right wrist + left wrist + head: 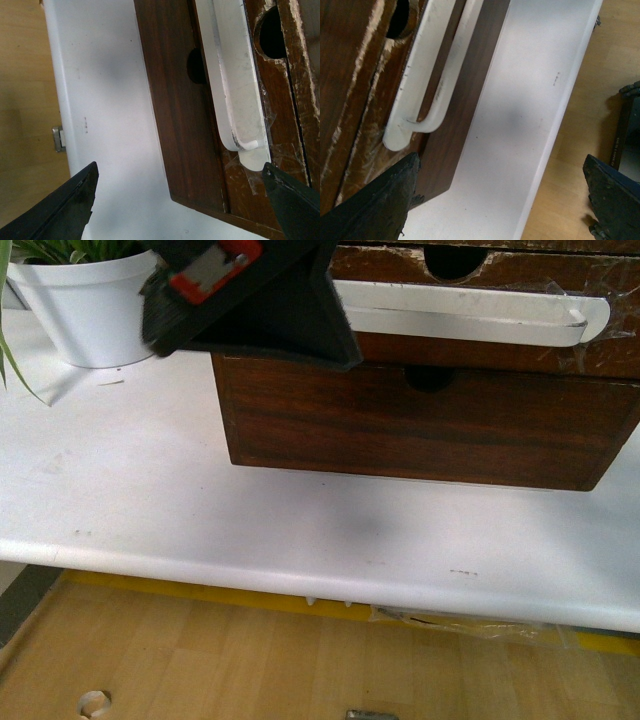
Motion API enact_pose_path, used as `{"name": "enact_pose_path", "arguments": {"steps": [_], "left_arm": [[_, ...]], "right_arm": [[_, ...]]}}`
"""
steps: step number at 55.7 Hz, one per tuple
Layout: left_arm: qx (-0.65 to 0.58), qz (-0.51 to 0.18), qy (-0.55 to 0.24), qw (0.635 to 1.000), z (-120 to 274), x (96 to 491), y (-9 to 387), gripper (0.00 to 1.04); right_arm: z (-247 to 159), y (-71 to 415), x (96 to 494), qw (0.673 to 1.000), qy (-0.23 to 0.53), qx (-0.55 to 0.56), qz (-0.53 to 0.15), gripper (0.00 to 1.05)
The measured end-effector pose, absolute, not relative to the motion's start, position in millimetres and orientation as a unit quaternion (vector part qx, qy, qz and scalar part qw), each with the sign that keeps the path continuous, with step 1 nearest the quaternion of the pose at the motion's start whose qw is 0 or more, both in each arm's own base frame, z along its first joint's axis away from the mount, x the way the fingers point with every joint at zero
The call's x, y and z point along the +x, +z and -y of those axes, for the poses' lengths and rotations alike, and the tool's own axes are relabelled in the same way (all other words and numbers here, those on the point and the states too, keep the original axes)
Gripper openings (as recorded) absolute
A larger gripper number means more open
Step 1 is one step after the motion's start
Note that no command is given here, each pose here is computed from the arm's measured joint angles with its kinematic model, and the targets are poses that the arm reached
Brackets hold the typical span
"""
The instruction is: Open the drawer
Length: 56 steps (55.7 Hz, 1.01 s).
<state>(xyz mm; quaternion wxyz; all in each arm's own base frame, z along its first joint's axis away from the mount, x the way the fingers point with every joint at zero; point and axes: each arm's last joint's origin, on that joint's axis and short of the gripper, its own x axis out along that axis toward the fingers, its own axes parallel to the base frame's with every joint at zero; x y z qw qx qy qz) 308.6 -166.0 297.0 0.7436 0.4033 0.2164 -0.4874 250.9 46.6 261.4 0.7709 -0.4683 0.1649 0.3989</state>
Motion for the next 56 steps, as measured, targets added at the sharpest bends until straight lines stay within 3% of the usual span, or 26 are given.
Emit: {"name": "enact_pose_path", "arguments": {"steps": [21, 56], "left_arm": [[0.401, -0.229, -0.505, 0.729, 185, 337, 283, 0.99], [0.400, -0.233, -0.520, 0.718, 197, 346, 266, 0.99]], "right_arm": [[-57, 258, 271, 0.767, 0.394, -0.478, -0.169, 0.96], [-76, 242, 290, 0.777, 0.394, -0.458, -0.177, 0.96]]}}
